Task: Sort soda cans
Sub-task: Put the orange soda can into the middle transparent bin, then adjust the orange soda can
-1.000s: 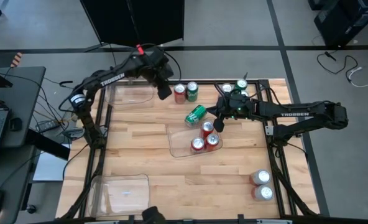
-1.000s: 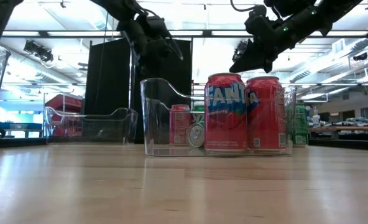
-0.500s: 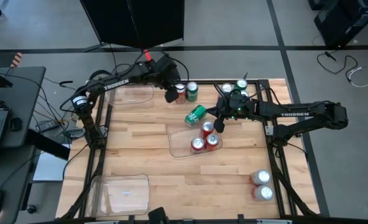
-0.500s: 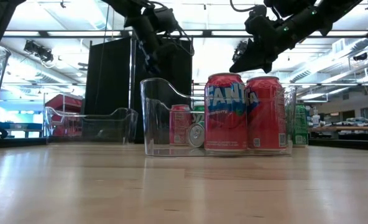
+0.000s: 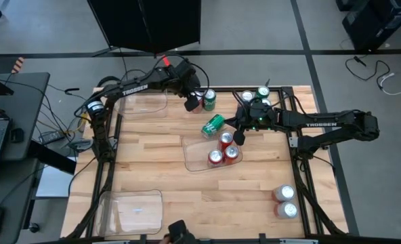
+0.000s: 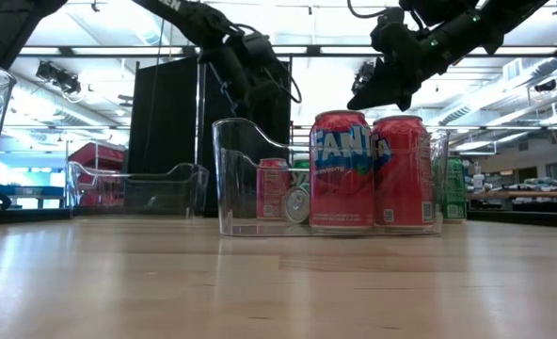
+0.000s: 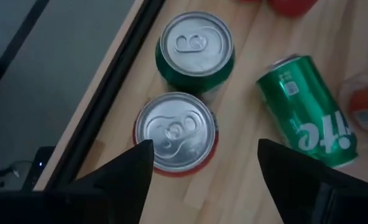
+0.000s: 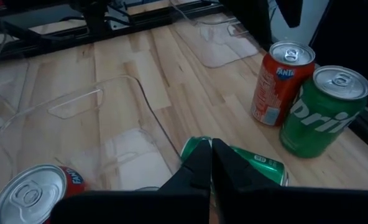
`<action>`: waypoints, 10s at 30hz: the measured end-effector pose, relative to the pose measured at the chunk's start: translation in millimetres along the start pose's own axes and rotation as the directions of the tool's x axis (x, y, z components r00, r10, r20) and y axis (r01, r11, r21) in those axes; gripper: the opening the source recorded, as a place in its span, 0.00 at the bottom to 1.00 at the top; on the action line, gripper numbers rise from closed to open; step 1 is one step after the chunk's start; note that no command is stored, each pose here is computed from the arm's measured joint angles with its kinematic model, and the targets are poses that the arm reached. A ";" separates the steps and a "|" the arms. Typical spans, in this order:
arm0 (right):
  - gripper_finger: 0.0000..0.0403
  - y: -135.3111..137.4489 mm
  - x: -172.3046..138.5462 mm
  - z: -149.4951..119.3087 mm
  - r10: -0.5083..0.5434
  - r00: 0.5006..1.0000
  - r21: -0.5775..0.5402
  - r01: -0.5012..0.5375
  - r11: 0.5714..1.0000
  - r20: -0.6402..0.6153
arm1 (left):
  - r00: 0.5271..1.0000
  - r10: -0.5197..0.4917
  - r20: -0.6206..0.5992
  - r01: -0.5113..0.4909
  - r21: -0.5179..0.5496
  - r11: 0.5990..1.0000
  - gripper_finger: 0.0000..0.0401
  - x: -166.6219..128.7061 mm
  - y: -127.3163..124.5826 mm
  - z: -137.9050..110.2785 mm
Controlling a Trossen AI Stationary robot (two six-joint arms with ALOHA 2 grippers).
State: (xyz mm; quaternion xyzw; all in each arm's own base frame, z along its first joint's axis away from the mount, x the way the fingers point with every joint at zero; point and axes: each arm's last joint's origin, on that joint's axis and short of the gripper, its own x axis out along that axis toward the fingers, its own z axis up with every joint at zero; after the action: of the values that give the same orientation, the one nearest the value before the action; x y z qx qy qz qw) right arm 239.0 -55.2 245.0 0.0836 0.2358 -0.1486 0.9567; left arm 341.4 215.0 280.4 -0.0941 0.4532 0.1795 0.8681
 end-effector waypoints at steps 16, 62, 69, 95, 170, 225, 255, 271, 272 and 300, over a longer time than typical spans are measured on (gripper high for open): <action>0.03 0.7 0.1 0.1 0.004 1.000 -0.013 -0.004 1.000 0.001 | 0.999 -0.032 -0.015 0.031 -0.032 0.999 0.72 16.3 20.9 -4.8; 0.03 0.7 0.2 -0.1 0.004 1.000 -0.019 -0.004 1.000 0.000 | 0.997 -0.039 -0.064 0.040 0.015 0.999 0.11 40.3 26.7 -7.3; 0.07 -1.6 0.0 9.7 0.006 0.995 0.035 -0.009 0.999 0.099 | 0.996 -0.035 -0.078 0.037 0.031 0.999 0.03 11.7 29.5 10.0; 0.51 -74.0 101.7 105.9 -0.135 0.970 -0.037 0.130 0.991 -0.201 | 0.857 -0.003 0.515 -0.025 0.048 0.999 0.00 -74.4 21.1 -56.8; 0.66 99.0 89.0 117.0 -0.154 0.794 -0.094 0.122 0.988 -0.589 | 0.806 0.015 0.592 -0.080 0.083 0.993 0.01 -87.7 7.9 -104.0; 0.48 7.1 84.2 121.2 -0.359 0.611 -0.384 0.097 0.918 -0.705 | 0.822 0.012 0.569 -0.063 0.070 0.996 0.01 -86.0 7.6 -106.1; 0.05 -57.5 138.2 37.1 -0.062 0.661 -0.344 -0.305 0.888 -0.747 | 0.851 0.052 0.522 -0.101 0.066 0.993 0.01 -96.0 8.7 -115.4; 0.01 -77.0 124.8 48.0 -0.158 0.600 -0.236 -0.053 0.970 -0.784 | 0.894 0.026 0.448 -0.075 0.092 0.993 0.01 -89.2 6.1 -124.4; 0.03 -76.0 125.9 48.8 -0.143 0.613 -0.239 -0.077 0.968 -0.777 | 0.894 0.017 0.447 -0.067 0.096 0.993 0.01 -87.5 5.8 -125.9; 0.61 -45.2 177.9 39.3 0.040 0.705 -0.291 -0.342 0.894 -0.708 | 0.904 0.007 0.427 -0.057 0.106 0.993 0.01 -60.1 0.8 -151.2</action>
State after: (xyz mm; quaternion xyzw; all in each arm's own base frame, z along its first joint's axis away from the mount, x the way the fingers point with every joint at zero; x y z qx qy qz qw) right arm 391.4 -150.4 190.7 -0.0410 0.5868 0.0467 0.8073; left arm 195.6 152.8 243.3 0.0051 0.2641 0.1833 0.9469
